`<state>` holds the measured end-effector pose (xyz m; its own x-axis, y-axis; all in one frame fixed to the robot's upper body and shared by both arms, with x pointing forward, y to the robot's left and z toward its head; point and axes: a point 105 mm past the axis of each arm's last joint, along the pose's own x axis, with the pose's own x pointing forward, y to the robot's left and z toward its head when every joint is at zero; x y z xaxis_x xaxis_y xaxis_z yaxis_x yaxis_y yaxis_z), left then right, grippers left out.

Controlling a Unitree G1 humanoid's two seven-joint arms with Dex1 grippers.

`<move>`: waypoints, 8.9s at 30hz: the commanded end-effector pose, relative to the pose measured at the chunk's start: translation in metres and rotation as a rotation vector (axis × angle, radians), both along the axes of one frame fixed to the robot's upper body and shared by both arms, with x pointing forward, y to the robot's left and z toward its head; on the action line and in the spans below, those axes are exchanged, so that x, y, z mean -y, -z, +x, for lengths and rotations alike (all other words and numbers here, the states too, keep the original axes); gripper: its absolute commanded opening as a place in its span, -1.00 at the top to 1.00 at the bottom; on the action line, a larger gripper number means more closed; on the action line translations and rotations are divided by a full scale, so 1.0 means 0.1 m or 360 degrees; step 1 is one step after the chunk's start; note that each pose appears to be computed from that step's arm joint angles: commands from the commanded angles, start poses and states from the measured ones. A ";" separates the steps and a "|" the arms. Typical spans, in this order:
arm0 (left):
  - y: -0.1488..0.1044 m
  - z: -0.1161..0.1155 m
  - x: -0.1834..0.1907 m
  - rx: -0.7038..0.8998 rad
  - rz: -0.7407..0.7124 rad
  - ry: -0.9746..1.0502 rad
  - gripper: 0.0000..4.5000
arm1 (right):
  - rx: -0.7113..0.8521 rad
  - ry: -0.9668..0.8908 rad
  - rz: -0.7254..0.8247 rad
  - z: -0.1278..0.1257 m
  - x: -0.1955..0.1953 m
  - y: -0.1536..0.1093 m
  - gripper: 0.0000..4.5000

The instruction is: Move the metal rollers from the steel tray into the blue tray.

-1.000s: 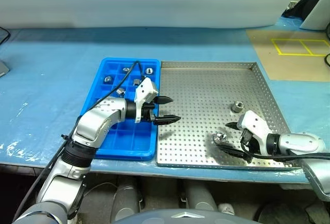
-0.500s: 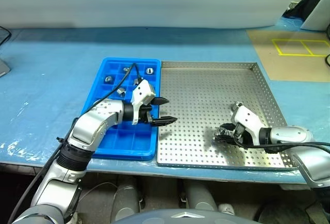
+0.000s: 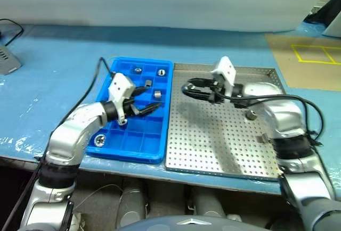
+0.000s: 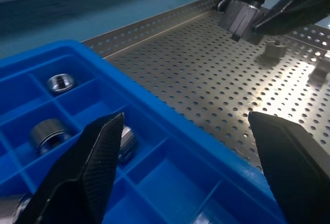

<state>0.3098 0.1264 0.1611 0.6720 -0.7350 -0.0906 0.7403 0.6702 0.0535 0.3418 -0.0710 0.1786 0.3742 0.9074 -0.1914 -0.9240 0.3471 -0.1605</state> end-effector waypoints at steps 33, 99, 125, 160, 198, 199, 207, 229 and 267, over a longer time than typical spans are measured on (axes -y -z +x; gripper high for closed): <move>-0.08 -0.27 0.17 0.0020 -0.0001 -0.0030 -0.82 | 0.0123 0.0182 -0.0018 0.42 0.28 0.19 -0.59; -0.03 -0.65 -0.79 -0.0060 0.0086 -0.0561 -0.82 | -0.0108 -0.0875 -0.0141 -0.62 -0.89 0.52 0.25; 0.09 0.04 0.67 -0.0033 -0.0006 0.0518 -0.82 | -0.0021 0.0635 -0.0139 -0.29 0.81 0.56 -0.77; 0.36 0.00 1.03 0.0011 0.0093 0.0852 -0.82 | -0.0196 0.1353 -0.0175 -0.45 1.76 0.89 0.07; 0.29 0.20 0.63 0.0052 0.0110 0.0539 -0.82 | 0.0061 0.0985 0.0078 0.05 1.00 0.39 0.45; 0.26 0.22 0.58 0.0059 0.0087 0.0501 -0.82 | 0.0062 0.0929 0.0111 0.07 0.89 0.34 0.45; 0.06 0.09 -0.06 0.0111 -0.0089 -0.0048 -0.82 | -0.0069 0.0192 0.0137 -0.01 -0.03 0.29 0.45; 0.20 -0.35 -0.52 0.0060 0.0051 -0.0476 -0.82 | -0.0231 -0.0542 -0.0268 -0.31 -0.46 0.75 0.11; 0.11 0.65 0.47 0.0200 0.0034 0.0134 -1.00 | 0.0283 0.1222 0.0052 0.27 1.44 0.40 -0.99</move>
